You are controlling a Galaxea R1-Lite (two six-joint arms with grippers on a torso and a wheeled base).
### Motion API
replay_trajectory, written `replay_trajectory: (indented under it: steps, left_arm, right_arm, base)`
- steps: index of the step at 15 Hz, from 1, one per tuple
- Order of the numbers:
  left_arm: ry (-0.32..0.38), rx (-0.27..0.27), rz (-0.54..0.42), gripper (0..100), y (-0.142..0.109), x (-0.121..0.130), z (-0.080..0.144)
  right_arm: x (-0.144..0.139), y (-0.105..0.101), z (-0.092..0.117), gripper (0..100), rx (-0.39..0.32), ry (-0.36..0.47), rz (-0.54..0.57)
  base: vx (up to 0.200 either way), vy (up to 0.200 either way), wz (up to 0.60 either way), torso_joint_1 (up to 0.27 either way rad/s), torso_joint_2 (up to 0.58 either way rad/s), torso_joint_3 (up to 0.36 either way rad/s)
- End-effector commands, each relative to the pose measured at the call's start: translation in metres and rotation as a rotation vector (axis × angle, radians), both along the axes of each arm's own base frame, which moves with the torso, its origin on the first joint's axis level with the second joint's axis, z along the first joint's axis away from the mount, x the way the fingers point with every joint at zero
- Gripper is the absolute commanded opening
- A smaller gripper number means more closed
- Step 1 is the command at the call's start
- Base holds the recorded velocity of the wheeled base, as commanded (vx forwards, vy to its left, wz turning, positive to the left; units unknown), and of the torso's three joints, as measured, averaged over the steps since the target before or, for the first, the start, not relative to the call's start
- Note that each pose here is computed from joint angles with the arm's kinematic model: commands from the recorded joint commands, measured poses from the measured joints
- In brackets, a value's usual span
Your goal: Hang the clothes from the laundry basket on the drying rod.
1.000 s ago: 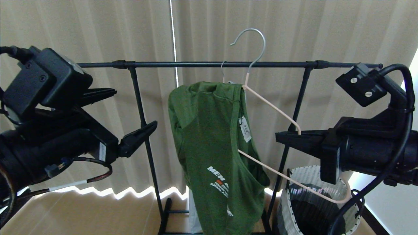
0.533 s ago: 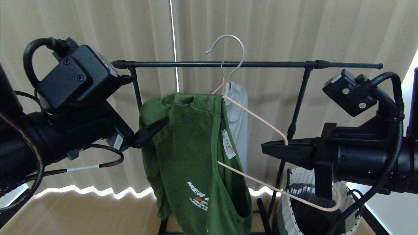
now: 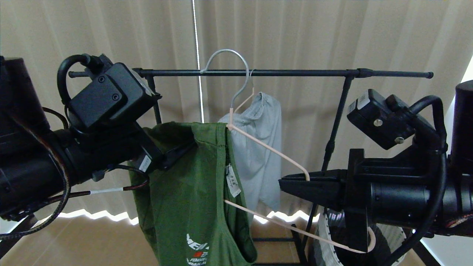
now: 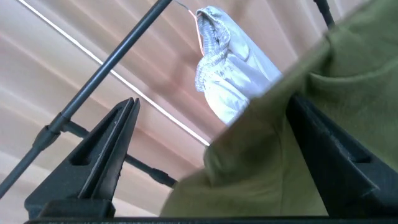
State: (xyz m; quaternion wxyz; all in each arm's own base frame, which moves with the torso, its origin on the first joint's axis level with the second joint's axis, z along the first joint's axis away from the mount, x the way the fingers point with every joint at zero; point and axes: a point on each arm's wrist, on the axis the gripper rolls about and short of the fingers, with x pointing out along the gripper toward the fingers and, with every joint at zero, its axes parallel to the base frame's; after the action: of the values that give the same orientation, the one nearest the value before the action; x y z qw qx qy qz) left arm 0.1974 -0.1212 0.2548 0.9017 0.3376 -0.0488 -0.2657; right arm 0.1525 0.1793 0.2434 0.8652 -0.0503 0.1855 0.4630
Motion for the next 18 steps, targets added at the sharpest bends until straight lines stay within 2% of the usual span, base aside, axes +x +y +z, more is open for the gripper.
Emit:
replay_trajectory:
  steps: [1, 12, 13, 14, 16, 18]
  left_arm:
    - [0.004, 0.003, 0.000, 0, 0.000, 0.000, -0.001]
    - [0.008, -0.001, 0.012, 0, 0.003, -0.003, -0.003]
    - [0.008, -0.001, 0.012, 0, 0.003, -0.003, -0.003]
    - [0.003, -0.002, 0.062, 0, 0.006, -0.003, -0.002]
    - [0.000, 0.008, 0.252, 0, 0.017, 0.003, -0.002]
    - [0.012, -0.026, 0.426, 0, 0.022, 0.006, -0.003]
  right_arm:
    - [-0.002, 0.000, 0.000, 0, 0.003, 0.001, 0.015]
    - [-0.007, -0.007, 0.005, 0, 0.016, -0.020, 0.018]
    - [-0.007, -0.007, 0.005, 100, 0.016, -0.020, 0.018]
    - [-0.007, -0.007, 0.005, 100, 0.012, -0.021, 0.009]
    - [-0.002, -0.012, 0.001, 100, -0.020, -0.045, -0.042]
    - [0.000, -0.016, -0.007, 100, -0.054, -0.068, -0.073]
  base:
    - [0.000, 0.000, 0.00, 0.000, 0.00, 0.000]
    - [0.000, 0.000, 0.00, 0.000, 0.00, 0.000]
    - [0.000, 0.000, 0.00, 0.000, 0.00, 0.000]
    - [0.000, 0.000, 0.00, 0.000, 0.00, 0.000]
    - [0.000, 0.000, 0.00, 0.000, 0.00, 0.000]
    - [0.000, 0.000, 0.00, 0.000, 0.00, 0.000]
